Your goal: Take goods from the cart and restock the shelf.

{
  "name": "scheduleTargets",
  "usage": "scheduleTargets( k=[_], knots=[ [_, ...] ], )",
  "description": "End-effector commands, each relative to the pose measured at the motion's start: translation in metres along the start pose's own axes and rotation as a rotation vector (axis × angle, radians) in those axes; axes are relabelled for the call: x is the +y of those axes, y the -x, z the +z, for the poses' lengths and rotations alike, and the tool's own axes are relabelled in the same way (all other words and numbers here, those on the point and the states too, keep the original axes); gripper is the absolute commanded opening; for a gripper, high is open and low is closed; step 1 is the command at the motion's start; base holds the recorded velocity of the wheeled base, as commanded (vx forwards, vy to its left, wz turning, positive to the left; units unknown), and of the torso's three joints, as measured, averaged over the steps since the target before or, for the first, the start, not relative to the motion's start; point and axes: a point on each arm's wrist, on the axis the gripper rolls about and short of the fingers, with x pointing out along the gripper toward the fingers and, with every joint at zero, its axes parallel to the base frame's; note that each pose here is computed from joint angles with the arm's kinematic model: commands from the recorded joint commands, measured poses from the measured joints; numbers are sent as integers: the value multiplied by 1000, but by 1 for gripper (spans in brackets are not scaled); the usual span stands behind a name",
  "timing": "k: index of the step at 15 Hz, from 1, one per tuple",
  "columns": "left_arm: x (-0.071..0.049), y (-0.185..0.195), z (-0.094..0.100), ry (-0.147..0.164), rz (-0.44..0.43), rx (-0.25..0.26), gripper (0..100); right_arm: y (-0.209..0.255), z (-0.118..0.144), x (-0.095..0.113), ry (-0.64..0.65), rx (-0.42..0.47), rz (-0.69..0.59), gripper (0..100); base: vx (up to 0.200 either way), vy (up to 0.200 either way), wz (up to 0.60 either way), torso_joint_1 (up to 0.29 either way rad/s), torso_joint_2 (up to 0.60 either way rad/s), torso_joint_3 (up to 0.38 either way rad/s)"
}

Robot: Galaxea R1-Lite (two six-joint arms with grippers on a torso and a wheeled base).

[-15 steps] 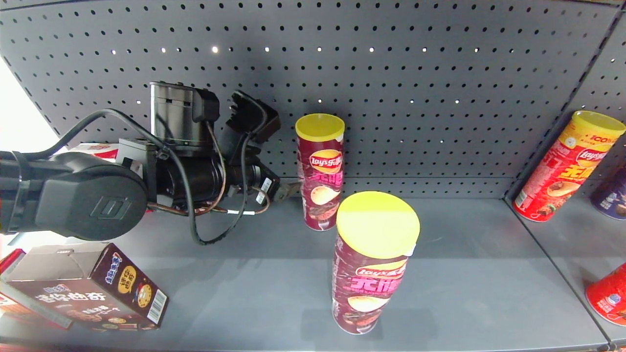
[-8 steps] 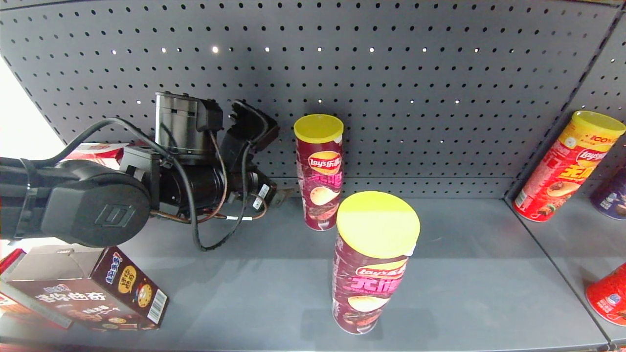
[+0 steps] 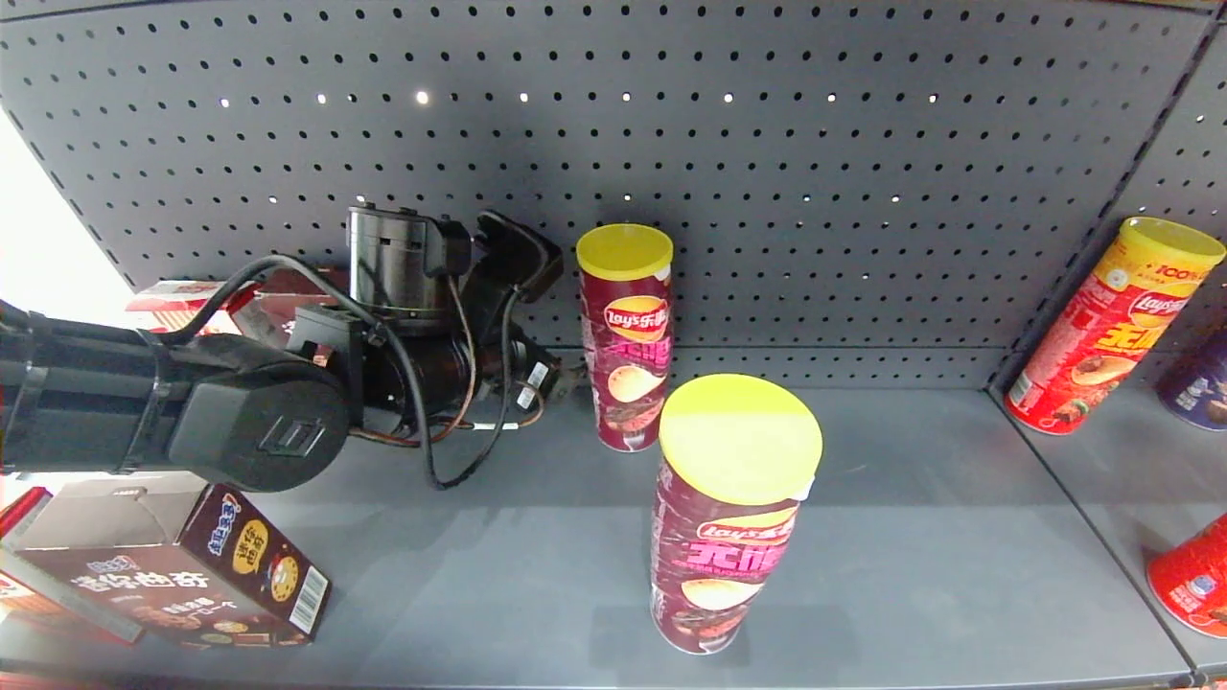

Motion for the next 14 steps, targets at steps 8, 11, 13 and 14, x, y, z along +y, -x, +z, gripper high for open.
scheduleTargets(
  k=[8,11,13,14],
  knots=[
    [-15,-8,0,-9,-32,5,100,0,0,0,0,2,1,100,0,0,0,0,0,0],
    [-18,-8,1,-11,-40,0,100,0,0,0,0,2,-1,100,0,0,0,0,0,0],
    [-18,-8,2,-12,-41,-1,100,0,0,0,0,2,-1,100,0,0,0,0,0,0],
    [-19,-7,3,-12,-42,-6,100,0,0,0,0,2,-1,100,0,0,0,0,0,0]
  ],
)
